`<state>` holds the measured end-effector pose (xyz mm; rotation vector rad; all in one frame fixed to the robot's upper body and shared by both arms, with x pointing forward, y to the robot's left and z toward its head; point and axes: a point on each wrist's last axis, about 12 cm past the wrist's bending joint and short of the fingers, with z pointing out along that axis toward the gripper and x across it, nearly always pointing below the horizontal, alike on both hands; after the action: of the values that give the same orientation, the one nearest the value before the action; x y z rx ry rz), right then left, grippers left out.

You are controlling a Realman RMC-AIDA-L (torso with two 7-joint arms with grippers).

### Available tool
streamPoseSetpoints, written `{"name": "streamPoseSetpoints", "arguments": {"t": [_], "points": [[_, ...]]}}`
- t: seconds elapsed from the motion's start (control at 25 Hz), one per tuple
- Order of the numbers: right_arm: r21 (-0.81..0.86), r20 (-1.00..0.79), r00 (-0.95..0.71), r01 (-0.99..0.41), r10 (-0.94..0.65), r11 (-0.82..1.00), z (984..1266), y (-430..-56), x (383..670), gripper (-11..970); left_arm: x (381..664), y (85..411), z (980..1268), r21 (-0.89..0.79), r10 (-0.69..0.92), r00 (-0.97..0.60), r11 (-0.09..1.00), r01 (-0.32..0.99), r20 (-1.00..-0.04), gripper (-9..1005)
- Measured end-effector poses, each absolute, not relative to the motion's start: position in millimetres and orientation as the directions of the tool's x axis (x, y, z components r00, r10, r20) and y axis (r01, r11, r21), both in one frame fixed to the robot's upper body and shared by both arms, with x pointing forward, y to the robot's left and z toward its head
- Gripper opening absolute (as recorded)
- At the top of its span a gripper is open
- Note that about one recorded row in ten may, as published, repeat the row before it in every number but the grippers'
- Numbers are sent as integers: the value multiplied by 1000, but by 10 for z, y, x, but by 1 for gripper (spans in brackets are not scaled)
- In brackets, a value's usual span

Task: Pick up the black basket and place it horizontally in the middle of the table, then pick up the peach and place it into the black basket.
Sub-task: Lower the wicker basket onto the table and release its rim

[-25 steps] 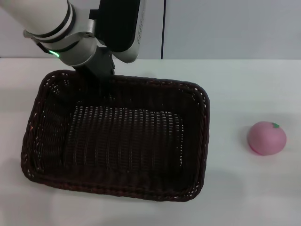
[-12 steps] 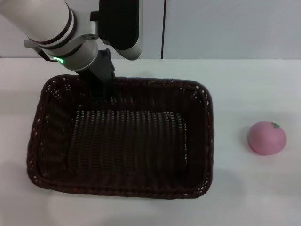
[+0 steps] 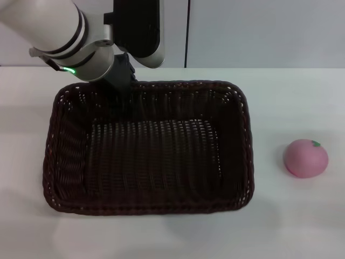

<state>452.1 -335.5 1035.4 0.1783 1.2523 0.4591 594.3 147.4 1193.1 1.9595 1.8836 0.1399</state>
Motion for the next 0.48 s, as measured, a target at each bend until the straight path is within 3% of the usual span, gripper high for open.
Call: {"name": "streamPoseSetpoints", "arguments": {"t": [0.12, 0.2, 0.24, 0.4, 0.48], "points": [[378, -871, 234, -245, 432, 893, 10361, -3381, 4507, 672, 5943, 1503, 11931, 369, 972, 69, 19, 929, -225, 240], [376, -873, 221, -264, 435, 888, 10371, -3407, 4499, 672, 5945, 1523, 11943, 380, 969, 62, 35, 924, -239, 462], [377, -874, 209, -279, 439, 883, 10379, -3423, 4500, 672, 5945, 1541, 11952, 389, 966, 56, 48, 920, -252, 508], [365, -888, 156, -336, 433, 868, 10429, -3550, 4469, 673, 5925, 1663, 12059, 435, 918, 32, 156, 887, -395, 694], [332, -900, 153, -363, 408, 871, 10493, -3659, 4415, 673, 5915, 1798, 12137, 438, 855, 0, 266, 859, -519, 694]]}}
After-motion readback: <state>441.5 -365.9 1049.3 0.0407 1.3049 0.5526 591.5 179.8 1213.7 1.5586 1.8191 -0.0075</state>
